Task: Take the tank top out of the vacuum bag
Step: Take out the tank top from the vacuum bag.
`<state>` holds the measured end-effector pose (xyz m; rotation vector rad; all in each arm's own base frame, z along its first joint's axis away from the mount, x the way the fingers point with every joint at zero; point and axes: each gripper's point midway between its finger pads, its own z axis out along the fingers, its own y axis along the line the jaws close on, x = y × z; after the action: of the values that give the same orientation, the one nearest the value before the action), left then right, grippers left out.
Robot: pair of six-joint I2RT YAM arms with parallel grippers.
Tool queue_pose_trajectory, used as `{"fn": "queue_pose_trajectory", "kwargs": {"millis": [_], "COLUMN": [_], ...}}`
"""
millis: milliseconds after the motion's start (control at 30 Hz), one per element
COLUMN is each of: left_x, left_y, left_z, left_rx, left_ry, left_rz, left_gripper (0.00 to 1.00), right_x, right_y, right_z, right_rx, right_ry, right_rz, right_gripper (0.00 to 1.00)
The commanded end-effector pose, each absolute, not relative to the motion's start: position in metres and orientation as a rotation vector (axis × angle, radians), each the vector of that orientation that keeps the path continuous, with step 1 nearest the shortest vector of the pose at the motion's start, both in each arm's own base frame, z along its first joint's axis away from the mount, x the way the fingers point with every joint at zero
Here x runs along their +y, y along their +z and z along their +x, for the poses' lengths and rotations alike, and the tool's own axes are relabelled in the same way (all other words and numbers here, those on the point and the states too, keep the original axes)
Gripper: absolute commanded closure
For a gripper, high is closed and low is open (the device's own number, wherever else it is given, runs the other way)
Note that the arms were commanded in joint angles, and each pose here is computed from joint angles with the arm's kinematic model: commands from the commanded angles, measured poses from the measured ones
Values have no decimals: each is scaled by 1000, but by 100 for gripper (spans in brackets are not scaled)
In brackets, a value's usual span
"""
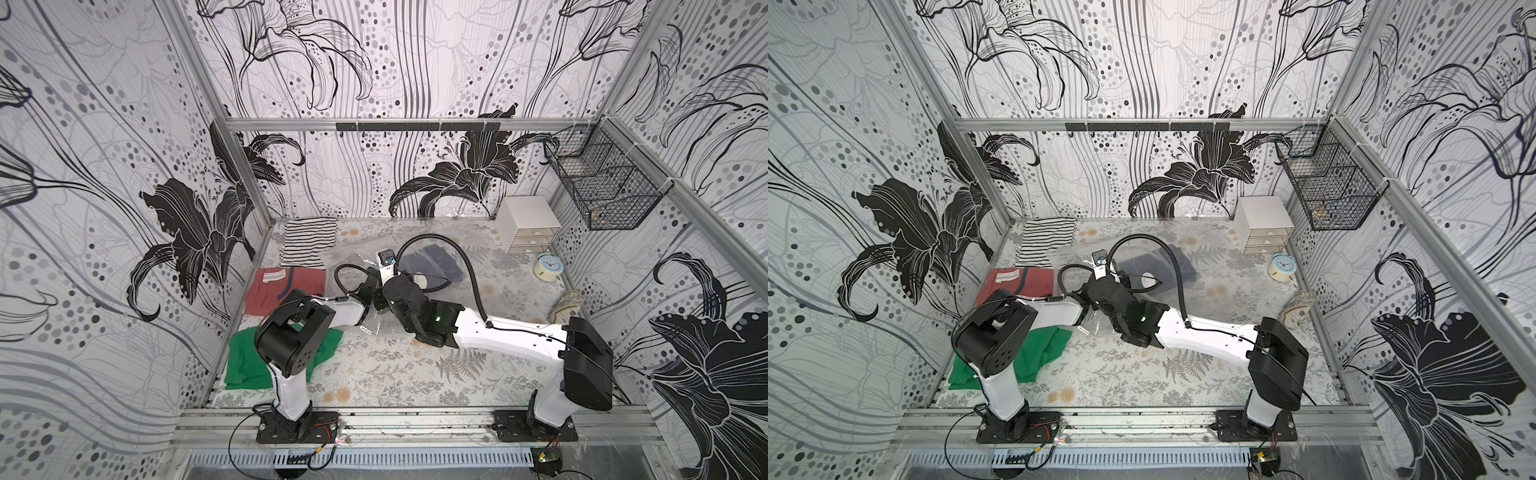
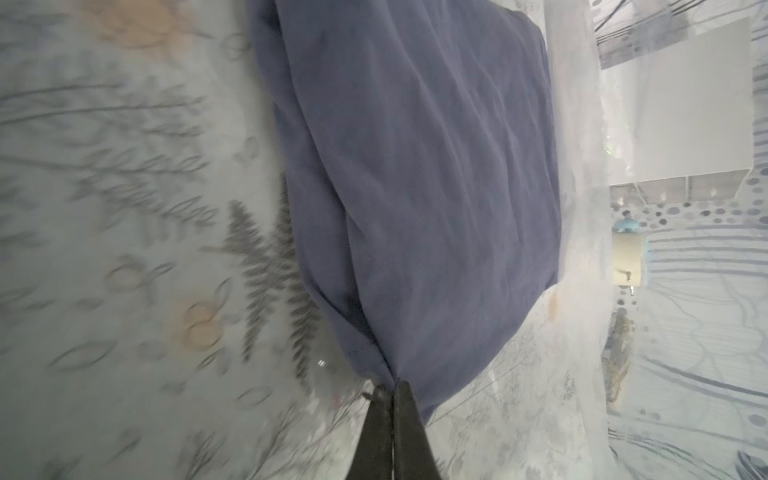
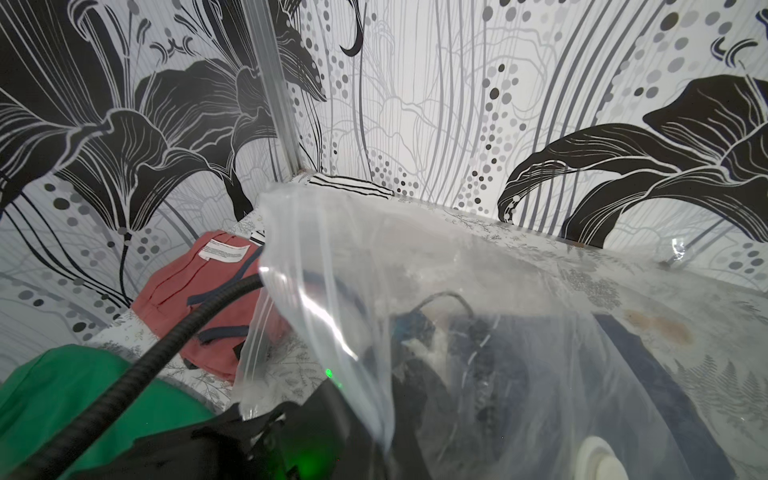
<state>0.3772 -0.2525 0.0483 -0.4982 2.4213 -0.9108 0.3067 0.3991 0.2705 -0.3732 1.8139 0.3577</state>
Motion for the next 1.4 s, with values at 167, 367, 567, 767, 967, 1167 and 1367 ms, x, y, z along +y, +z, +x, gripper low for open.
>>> {"fn": "queue_pose_trajectory", "kwargs": {"millis": [167, 367, 567, 767, 967, 1167, 1367], "left_x": [-232, -216, -214, -213, -194, -181, -163], "left_y": [114, 153, 120, 97, 82, 120, 137], "left_z": [365, 366, 363, 355, 341, 328, 305], "left_rx": [2252, 2215, 2285, 2296, 2333, 2294, 2286], "left_ry": [-919, -851, -835, -865, -768, -753, -735], "left_rz": [-466, -428, -455, -495, -528, -508, -544], "left_gripper": [100, 100, 100, 100, 100, 100, 100], "right_x": [377, 375, 373, 368, 368, 365, 370], "right_y": [243, 240, 235, 249, 244, 234, 232], "right_z": [323, 322, 324, 321, 324, 326, 325], "right_rx": [1881, 1887, 1887, 1869, 1879, 1901, 1910], "right_ry": [234, 220, 222, 236, 228, 223, 254], "right_rz": [-343, -352, -346, -340, -335, -331, -338], "right_gripper": [100, 100, 100, 100, 100, 100, 100]}}
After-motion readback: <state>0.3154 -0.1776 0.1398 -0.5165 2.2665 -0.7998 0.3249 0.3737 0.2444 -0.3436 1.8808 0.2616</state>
